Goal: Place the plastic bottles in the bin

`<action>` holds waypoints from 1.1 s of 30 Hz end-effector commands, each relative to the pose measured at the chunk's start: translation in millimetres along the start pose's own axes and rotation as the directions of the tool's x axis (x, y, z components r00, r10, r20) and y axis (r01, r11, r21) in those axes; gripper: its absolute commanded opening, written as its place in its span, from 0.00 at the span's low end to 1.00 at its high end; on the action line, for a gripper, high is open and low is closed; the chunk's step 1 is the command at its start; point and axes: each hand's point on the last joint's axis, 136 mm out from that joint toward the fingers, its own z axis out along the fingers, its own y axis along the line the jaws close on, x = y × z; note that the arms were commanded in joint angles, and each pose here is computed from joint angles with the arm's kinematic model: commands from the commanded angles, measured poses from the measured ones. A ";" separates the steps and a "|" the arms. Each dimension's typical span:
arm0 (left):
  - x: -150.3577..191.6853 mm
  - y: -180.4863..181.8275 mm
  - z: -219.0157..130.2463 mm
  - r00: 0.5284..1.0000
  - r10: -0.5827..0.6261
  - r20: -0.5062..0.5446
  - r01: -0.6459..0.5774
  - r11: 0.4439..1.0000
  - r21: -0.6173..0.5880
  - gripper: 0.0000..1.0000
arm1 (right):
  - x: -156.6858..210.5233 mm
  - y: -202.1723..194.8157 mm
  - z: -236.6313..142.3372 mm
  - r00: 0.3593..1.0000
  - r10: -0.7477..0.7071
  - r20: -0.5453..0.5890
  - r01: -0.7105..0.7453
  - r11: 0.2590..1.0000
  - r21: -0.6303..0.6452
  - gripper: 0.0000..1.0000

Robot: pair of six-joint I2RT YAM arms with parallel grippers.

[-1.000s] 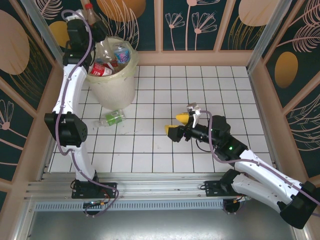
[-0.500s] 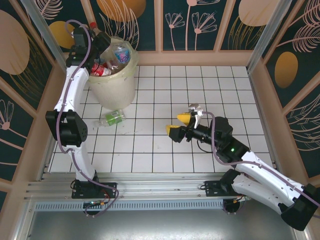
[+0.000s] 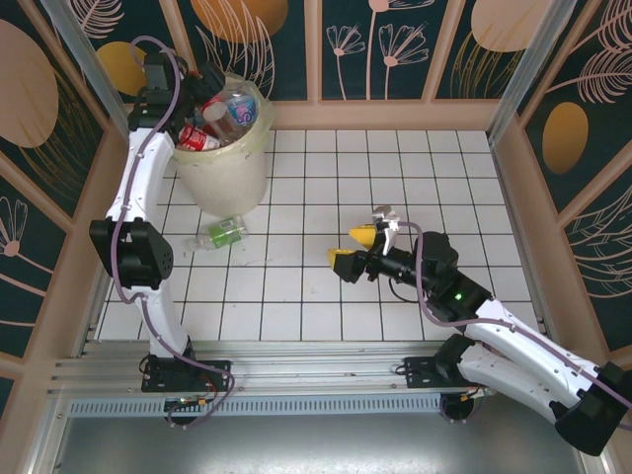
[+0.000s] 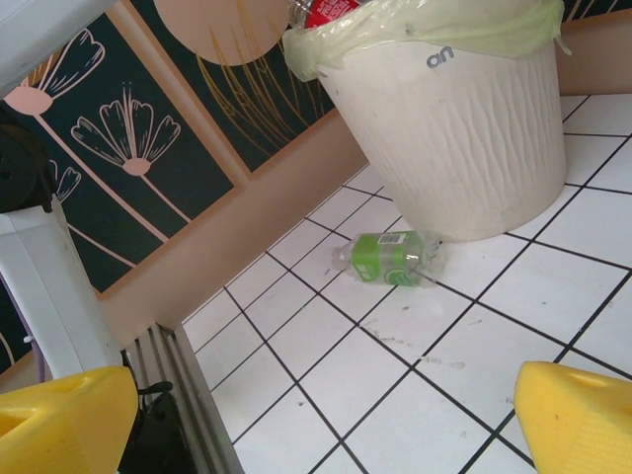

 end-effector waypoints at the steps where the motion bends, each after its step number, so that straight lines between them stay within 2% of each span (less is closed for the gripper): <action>1: -42.6 -25.2 -45.7 0.984 0.131 0.120 -0.135 0.991 0.027 0.98 | -5.4 4.6 -2.1 0.999 -0.006 0.037 0.007 1.000 -0.017 0.99; 8: -53.0 -46.4 -111.4 0.912 0.326 0.247 -0.354 0.932 0.077 0.98 | -4.4 4.6 -0.1 0.999 -0.013 0.031 0.013 1.000 -0.021 0.99; 14: -20.3 -49.9 -154.0 0.864 0.443 0.241 -0.484 0.863 0.148 0.98 | -4.3 5.1 2.6 1.000 -0.024 0.021 0.024 0.999 -0.025 0.98; 19: 16.3 -32.8 -180.6 0.867 0.455 0.203 -0.488 0.858 0.160 0.98 | -0.4 3.5 4.0 1.000 -0.024 0.004 0.024 0.999 -0.023 0.98; 23: 57.2 -7.8 -189.5 0.893 0.434 0.123 -0.445 0.891 0.087 0.99 | 1.2 2.2 4.5 1.000 -0.028 -0.004 0.028 0.999 -0.017 0.99; 26: 92.0 0.6 -194.3 0.908 0.412 0.076 -0.417 0.905 0.081 0.98 | 0.9 3.1 4.1 0.999 -0.031 -0.006 0.031 0.999 -0.020 0.98; 33: 149.4 25.3 -200.5 0.910 0.414 0.020 -0.415 0.909 0.033 0.99 | 4.6 3.0 4.4 1.000 -0.024 -0.012 0.023 0.999 -0.027 0.98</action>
